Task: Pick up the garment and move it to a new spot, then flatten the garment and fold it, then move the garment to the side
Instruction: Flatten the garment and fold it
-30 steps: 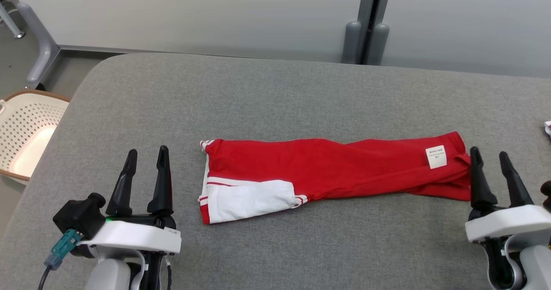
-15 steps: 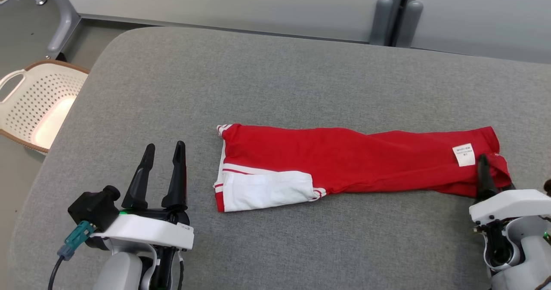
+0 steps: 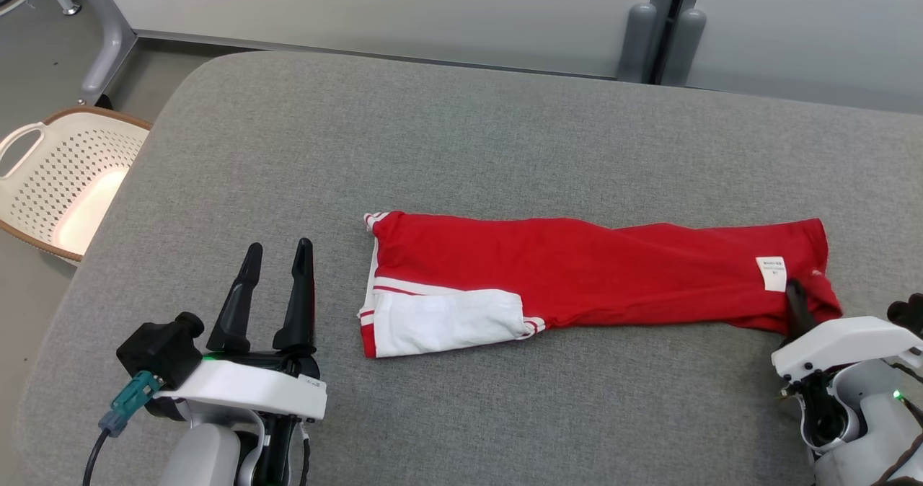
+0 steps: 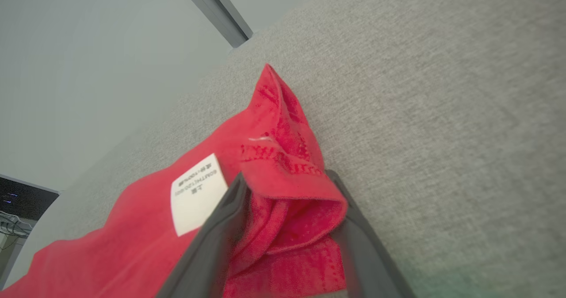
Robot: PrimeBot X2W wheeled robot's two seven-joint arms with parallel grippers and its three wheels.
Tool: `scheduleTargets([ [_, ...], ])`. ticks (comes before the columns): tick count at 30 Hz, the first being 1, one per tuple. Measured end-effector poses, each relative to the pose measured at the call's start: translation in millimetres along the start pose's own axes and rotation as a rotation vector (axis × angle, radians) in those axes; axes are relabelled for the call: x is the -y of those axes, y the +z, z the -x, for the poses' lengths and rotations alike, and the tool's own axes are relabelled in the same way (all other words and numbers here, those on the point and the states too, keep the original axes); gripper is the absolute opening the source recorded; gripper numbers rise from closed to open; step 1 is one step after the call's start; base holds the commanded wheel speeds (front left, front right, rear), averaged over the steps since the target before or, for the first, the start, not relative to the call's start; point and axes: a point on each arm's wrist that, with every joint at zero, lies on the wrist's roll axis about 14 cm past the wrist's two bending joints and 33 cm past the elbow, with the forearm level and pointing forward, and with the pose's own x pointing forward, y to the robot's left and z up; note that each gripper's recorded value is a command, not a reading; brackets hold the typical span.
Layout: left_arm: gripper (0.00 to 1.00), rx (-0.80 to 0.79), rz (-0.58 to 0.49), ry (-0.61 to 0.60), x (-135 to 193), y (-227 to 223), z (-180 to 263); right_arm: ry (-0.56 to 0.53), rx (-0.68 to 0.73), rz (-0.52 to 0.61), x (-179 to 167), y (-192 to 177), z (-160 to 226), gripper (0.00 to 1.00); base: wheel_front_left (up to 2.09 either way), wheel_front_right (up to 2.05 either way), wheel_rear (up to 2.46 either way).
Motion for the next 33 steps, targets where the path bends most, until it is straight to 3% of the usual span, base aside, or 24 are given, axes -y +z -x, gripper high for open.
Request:
scheduleTargets([
  [12, 1.00, 0.003, 0.009, -0.012, 4.2, 0.7, 0.7, -0.095, 0.148, 0.086, 43.1, 48.2, 11.7, 0.00, 0.00, 0.00, 0.00],
  [20, 1.00, 0.006, 0.018, -0.028, 9.8, 1.2, 0.5, -0.290, 0.308, 0.231, 122.2, 115.4, 49.1, 0.00, 0.00, 0.00, 0.00],
  [23, 1.00, 0.003, 0.020, -0.028, 9.9, 0.2, 1.0, -0.317, 0.347, 0.240, 130.0, 128.4, 56.4, 0.00, 0.00, 0.00, 0.00],
  [27, 1.00, -0.002, 0.017, -0.044, 15.0, -1.7, 0.3, -0.268, 0.400, 0.242, 105.4, 137.4, 51.9, 0.00, 0.00, 0.00, 0.00],
  [33, 1.00, 0.002, 0.022, -0.055, 19.0, -0.6, 1.0, -0.052, 0.476, 0.262, 16.4, 142.8, 40.6, 0.00, 0.00, 0.00, 0.00],
])
